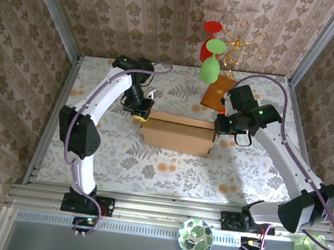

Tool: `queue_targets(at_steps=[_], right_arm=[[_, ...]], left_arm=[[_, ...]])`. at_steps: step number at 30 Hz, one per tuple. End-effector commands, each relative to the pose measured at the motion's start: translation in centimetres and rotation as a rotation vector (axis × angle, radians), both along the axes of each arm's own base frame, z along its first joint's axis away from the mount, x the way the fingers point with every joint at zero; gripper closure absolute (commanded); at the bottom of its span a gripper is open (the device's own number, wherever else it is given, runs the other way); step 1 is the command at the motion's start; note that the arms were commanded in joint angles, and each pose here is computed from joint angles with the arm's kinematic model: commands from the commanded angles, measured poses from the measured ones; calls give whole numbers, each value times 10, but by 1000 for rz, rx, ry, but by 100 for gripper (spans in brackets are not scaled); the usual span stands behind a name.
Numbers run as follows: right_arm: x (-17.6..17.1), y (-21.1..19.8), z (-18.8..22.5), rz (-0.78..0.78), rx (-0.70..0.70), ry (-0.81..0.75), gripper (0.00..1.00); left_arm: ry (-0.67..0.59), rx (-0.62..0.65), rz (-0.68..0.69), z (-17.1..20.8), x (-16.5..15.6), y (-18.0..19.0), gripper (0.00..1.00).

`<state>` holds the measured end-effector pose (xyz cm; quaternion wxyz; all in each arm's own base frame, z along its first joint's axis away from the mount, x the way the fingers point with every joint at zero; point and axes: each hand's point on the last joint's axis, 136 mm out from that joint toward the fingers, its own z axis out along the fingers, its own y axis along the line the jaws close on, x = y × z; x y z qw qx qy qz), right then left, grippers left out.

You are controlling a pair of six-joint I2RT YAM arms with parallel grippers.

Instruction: Fold the paper box

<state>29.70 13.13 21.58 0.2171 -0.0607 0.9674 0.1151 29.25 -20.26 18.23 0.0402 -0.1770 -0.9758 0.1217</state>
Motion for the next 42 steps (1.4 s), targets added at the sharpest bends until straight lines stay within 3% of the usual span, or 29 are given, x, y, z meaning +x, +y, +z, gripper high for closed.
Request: queue_targets(at_steps=[1, 19, 42], right_arm=[[1, 1, -3, -8, -5, 11, 86], [-7, 0, -3, -77, -46, 21, 100], [-17, -11, -14, -377, -2, 15, 100]], left_arm=[[30, 43, 19, -10, 2, 6, 91], [38, 18, 69, -14, 7, 2, 90], [43, -29, 120, -18, 11, -6, 86]])
